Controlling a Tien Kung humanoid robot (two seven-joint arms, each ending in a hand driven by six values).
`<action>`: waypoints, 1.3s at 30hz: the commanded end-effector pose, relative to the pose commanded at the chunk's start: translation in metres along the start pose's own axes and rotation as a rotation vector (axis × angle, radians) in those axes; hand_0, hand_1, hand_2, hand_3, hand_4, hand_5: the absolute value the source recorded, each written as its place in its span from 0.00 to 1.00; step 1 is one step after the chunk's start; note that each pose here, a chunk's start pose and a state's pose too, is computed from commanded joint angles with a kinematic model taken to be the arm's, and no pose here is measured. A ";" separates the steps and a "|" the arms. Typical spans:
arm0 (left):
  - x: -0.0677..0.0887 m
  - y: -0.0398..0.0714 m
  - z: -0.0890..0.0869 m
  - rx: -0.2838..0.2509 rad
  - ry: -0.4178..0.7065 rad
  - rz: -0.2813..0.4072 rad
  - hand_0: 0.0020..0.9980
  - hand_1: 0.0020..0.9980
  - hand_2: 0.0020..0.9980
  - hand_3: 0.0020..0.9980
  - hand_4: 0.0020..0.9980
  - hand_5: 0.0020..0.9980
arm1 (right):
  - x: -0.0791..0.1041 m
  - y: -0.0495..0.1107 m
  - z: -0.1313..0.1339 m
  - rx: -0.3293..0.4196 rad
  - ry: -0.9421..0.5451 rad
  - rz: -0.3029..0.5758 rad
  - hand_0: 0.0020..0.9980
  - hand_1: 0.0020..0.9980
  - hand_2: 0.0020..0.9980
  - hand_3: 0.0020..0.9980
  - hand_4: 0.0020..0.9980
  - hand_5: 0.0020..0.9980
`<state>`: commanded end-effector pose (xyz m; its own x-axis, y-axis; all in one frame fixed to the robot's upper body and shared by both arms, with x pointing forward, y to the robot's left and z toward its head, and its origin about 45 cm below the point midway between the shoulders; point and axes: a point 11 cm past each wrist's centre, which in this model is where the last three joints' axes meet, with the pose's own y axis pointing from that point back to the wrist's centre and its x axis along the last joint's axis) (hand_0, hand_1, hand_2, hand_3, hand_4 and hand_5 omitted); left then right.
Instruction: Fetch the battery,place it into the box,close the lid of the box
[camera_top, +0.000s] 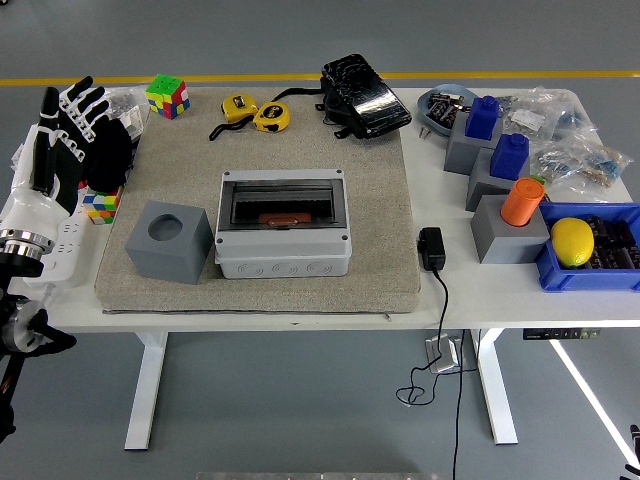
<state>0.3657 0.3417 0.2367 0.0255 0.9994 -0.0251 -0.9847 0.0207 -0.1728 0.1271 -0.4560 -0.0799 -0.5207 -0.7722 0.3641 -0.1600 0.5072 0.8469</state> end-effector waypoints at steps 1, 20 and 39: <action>0.000 0.000 0.000 0.002 0.000 0.000 0.92 0.93 0.90 0.90 1.00 1.00 | 0.000 0.000 0.000 0.000 0.001 0.000 0.82 0.81 0.77 0.79 1.00 1.00; 0.001 0.005 -0.007 0.020 -0.005 0.001 0.92 0.94 0.90 0.90 1.00 1.00 | 0.005 -0.001 0.002 -0.005 0.013 0.011 0.82 0.81 0.77 0.79 1.00 1.00; 0.002 0.004 -0.006 0.017 -0.028 -0.010 0.92 0.93 0.91 0.90 1.00 1.00 | 0.003 0.000 0.005 -0.011 0.006 0.004 0.82 0.81 0.77 0.79 1.00 1.00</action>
<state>0.3632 0.3434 0.2297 0.0304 0.9995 0.0044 -0.9872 0.0307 -0.1565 0.1220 -0.4565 -0.0811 -0.5168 -0.7721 0.3699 -0.1487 0.5065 0.8493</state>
